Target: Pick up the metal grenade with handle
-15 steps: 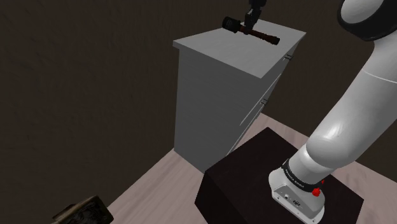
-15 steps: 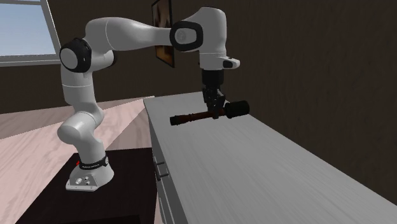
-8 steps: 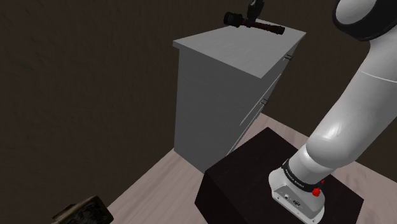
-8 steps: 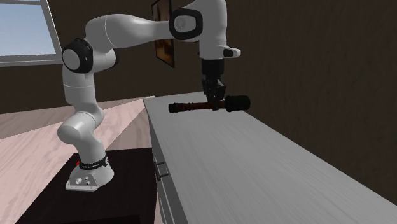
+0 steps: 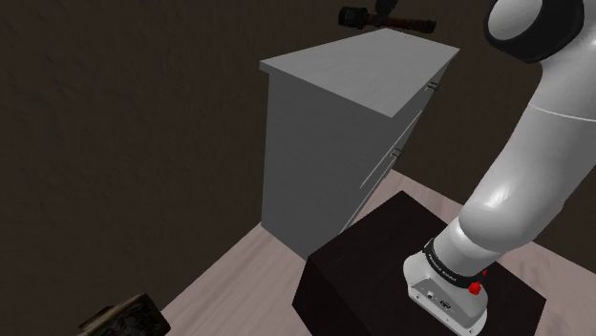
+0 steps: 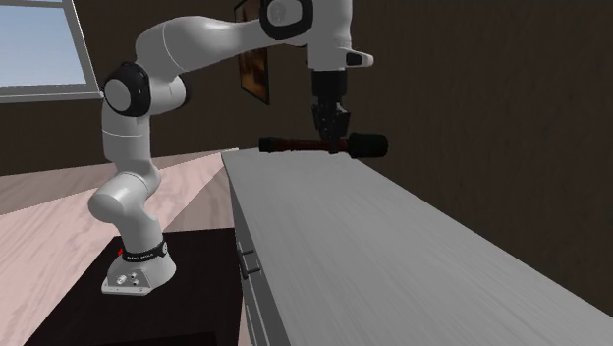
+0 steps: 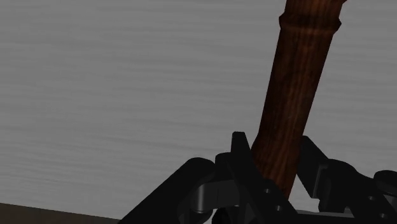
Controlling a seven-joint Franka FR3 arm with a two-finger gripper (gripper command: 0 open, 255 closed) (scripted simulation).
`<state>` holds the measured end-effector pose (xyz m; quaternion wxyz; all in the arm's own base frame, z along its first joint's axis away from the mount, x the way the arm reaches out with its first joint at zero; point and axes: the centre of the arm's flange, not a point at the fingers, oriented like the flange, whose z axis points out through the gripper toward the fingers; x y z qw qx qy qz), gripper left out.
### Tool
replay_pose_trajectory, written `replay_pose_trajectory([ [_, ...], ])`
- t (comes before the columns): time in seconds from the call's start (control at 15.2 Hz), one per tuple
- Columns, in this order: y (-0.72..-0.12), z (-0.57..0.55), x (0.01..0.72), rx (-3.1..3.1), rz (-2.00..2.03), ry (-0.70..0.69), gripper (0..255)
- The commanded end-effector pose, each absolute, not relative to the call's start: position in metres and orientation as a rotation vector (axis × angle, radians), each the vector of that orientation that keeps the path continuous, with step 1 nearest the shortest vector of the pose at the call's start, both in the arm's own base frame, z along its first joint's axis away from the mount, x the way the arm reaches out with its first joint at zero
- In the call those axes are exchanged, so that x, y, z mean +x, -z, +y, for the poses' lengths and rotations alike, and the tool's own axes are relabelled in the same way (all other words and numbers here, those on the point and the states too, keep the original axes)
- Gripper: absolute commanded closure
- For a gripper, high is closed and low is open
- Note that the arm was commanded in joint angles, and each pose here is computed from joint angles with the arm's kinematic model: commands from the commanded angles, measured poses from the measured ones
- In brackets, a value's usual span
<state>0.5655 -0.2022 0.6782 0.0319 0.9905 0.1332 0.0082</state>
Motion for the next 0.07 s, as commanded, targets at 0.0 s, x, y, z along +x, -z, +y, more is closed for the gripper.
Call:
replay_pose_trajectory([
  [0.0, -0.6811, -0.2026, 0.5661, 3.050, 0.410, -0.025, 255],
])
